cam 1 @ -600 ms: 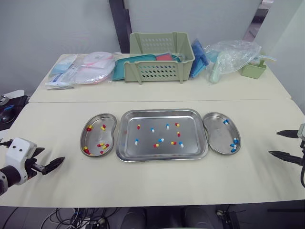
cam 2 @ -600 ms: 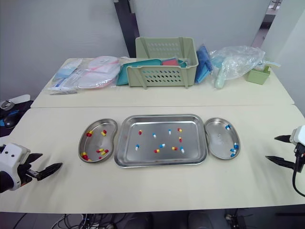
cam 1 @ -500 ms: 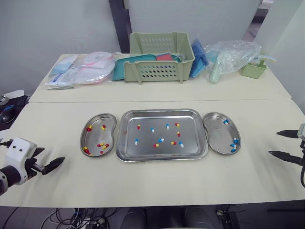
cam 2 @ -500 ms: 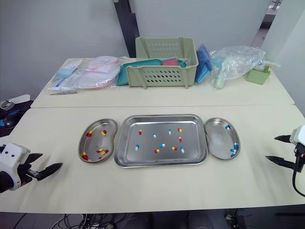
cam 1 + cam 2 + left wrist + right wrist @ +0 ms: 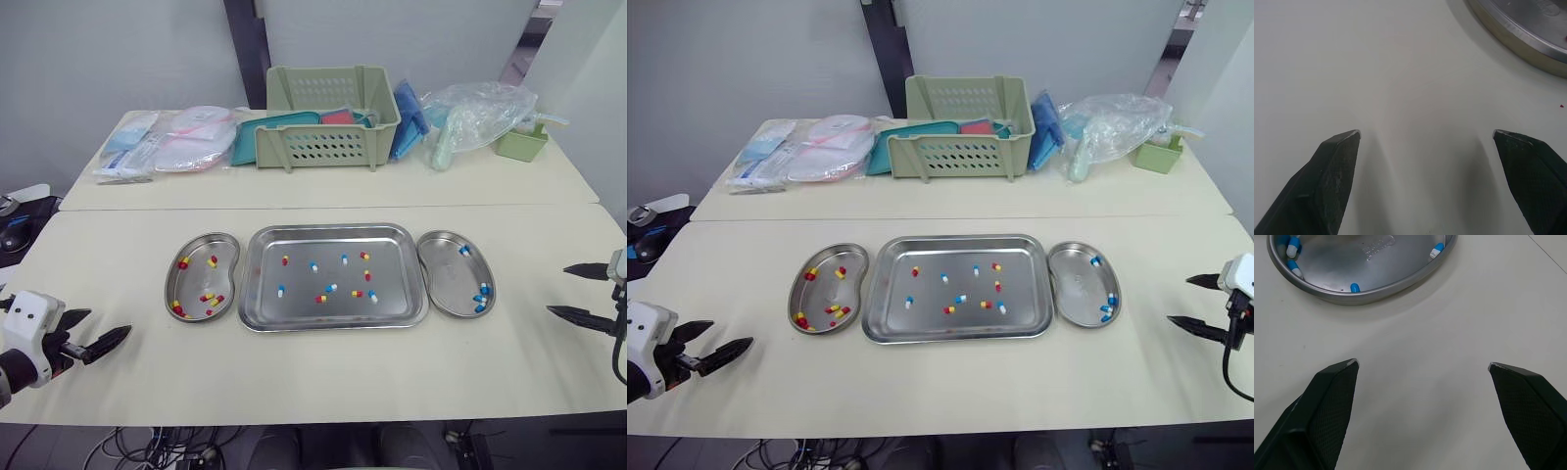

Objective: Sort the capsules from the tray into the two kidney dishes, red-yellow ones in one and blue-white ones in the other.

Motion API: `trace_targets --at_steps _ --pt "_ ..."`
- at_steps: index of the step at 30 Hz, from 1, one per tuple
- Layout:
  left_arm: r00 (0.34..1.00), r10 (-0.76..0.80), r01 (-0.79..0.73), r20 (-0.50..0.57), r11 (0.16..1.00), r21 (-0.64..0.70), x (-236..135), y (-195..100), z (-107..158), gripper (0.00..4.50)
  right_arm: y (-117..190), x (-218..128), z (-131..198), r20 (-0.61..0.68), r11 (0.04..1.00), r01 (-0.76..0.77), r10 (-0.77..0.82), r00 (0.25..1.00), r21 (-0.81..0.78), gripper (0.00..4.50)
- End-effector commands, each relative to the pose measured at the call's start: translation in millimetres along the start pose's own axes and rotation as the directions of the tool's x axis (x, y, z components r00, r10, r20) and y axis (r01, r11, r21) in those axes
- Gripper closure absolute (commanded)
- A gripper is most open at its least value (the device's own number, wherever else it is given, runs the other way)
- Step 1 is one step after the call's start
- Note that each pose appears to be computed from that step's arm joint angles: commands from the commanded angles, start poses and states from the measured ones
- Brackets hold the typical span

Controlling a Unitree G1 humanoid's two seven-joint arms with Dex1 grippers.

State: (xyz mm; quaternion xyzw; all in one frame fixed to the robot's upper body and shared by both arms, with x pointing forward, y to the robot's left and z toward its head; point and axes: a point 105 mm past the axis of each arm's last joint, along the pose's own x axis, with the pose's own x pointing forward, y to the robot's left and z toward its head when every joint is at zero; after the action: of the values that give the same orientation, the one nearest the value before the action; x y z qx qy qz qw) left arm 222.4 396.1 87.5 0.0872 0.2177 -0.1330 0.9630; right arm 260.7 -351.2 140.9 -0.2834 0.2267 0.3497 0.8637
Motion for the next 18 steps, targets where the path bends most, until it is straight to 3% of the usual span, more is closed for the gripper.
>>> trace_targets --at_steps 1,18 --pt "0.999 -0.021 0.021 0.03 1.0 0.011 -8.4 0.1 6.7 0.0 -5.2 -7.2 10.7 0.043 0.999 0.032 -0.032 0.999 -0.002 0.02" --pt "0.998 -0.054 0.054 0.034 0.998 -0.02 -15.2 -8.4 2.0 0.0 -5.4 -5.8 9.9 0.039 0.999 0.036 -0.036 0.999 -0.003 0.02"
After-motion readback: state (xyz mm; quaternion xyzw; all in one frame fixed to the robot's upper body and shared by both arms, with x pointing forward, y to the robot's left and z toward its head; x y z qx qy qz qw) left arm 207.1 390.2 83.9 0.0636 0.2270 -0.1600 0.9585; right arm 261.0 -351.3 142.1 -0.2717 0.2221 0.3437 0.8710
